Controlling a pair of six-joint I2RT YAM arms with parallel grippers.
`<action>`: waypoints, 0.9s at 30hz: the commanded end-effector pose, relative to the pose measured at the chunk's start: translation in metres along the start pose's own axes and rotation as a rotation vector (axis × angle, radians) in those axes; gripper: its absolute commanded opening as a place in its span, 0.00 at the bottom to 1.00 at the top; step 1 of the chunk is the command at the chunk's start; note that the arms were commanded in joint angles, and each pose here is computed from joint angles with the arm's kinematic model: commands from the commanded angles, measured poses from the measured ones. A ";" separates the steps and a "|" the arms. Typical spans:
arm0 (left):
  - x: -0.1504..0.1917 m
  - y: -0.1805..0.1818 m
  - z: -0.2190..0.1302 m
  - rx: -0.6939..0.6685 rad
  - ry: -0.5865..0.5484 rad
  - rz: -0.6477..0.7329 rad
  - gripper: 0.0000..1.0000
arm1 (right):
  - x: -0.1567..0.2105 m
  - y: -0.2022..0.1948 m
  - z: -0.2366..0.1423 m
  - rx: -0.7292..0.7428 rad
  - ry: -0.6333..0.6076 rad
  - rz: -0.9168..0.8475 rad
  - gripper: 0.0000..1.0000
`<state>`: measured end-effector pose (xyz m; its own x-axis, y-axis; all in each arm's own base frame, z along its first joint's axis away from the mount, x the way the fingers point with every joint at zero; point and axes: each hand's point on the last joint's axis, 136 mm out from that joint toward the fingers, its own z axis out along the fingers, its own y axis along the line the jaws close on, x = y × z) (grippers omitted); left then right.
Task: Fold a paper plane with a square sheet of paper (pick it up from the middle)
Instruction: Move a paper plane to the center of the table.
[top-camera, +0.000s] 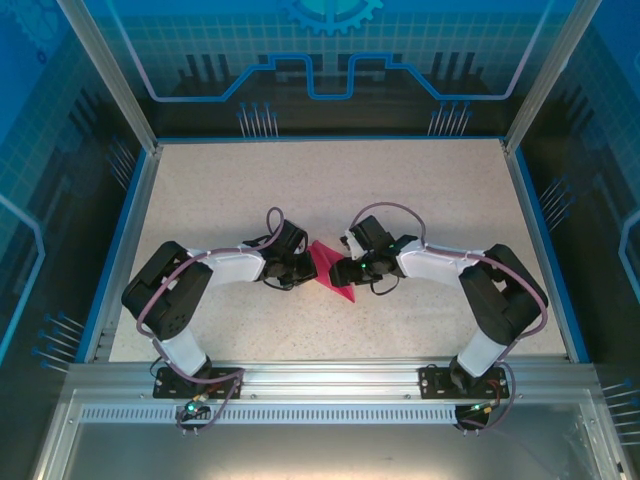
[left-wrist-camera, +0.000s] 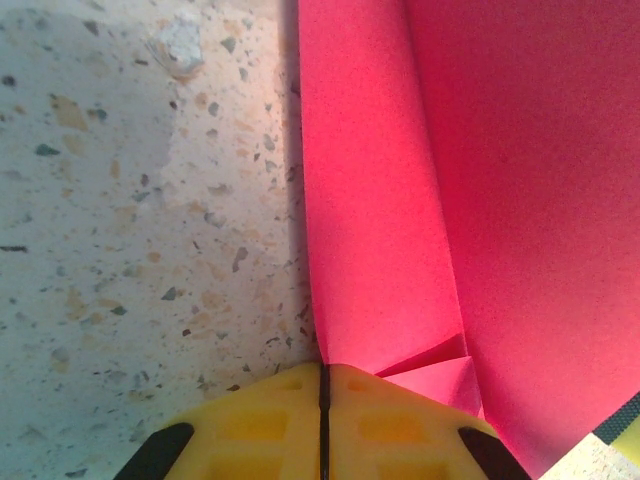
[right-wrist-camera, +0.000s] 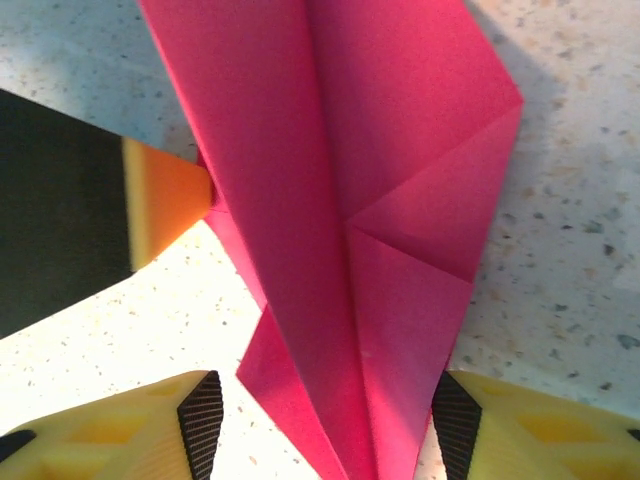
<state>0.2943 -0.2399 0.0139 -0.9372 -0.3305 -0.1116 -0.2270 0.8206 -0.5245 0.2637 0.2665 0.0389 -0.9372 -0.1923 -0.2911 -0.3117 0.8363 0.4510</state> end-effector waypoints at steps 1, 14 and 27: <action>-0.002 -0.004 -0.004 -0.013 -0.003 0.032 0.07 | 0.001 0.014 -0.004 -0.063 0.003 -0.045 0.59; -0.001 -0.003 -0.004 -0.016 -0.001 0.031 0.06 | 0.011 0.009 0.004 0.074 0.028 -0.169 0.54; -0.002 -0.003 -0.004 -0.015 -0.003 0.032 0.06 | 0.009 0.001 0.010 0.270 0.016 -0.313 0.46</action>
<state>0.2939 -0.2397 0.0143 -0.9378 -0.3299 -0.1083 -0.2291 0.8223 -0.5208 0.2528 0.2724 0.0285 -0.8323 -0.4207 -0.3611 -0.5065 0.8418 0.1867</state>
